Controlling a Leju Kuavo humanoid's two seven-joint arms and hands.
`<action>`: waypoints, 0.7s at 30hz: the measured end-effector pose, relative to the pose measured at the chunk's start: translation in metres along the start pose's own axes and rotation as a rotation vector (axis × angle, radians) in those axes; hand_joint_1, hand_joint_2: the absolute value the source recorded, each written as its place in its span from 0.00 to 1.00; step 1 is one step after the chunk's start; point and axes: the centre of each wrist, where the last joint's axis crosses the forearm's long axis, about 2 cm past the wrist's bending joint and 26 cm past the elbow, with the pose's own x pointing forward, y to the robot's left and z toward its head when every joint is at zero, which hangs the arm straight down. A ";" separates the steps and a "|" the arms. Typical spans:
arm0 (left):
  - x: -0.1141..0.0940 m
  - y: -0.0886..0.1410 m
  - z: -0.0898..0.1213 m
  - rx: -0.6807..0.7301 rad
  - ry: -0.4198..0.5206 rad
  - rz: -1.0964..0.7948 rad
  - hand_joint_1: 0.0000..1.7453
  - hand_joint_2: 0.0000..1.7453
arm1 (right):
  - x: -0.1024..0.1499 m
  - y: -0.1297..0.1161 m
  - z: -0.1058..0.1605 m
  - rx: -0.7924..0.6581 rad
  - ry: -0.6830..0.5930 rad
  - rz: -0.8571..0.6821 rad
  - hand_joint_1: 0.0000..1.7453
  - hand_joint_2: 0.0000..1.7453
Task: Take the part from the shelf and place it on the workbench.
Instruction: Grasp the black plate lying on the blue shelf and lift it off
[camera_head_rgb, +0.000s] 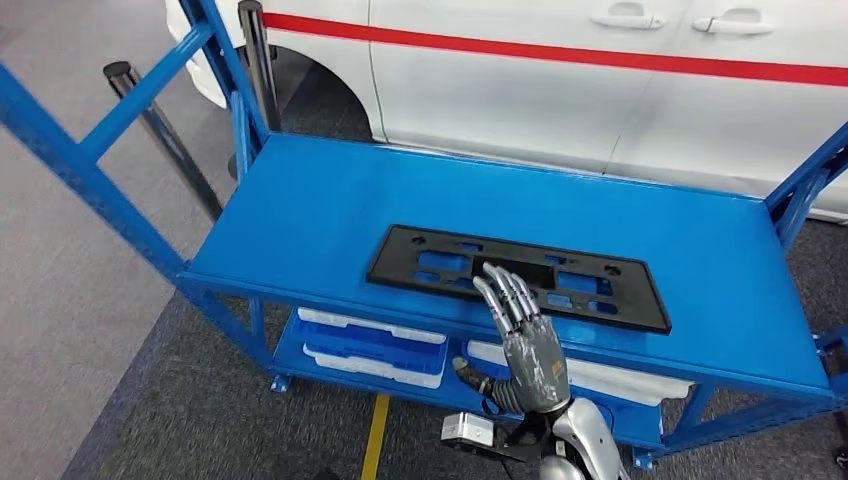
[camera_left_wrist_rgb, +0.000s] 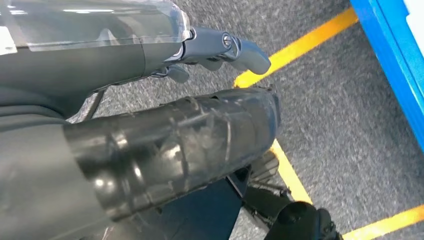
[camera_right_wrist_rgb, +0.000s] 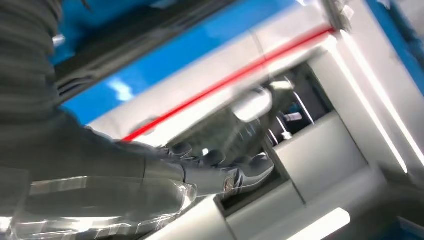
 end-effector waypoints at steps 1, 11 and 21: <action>0.000 0.000 0.000 0.000 -0.001 -0.001 0.00 0.00 | 0.000 -0.001 0.001 0.000 0.001 0.004 0.00 1.00; -0.002 -0.001 0.001 -0.002 0.004 -0.003 0.00 0.00 | -0.003 -0.003 0.005 0.017 0.002 0.029 0.00 1.00; 0.001 0.001 0.000 0.032 0.012 -0.024 0.00 0.00 | -0.005 -0.005 0.006 0.028 0.001 0.040 0.00 1.00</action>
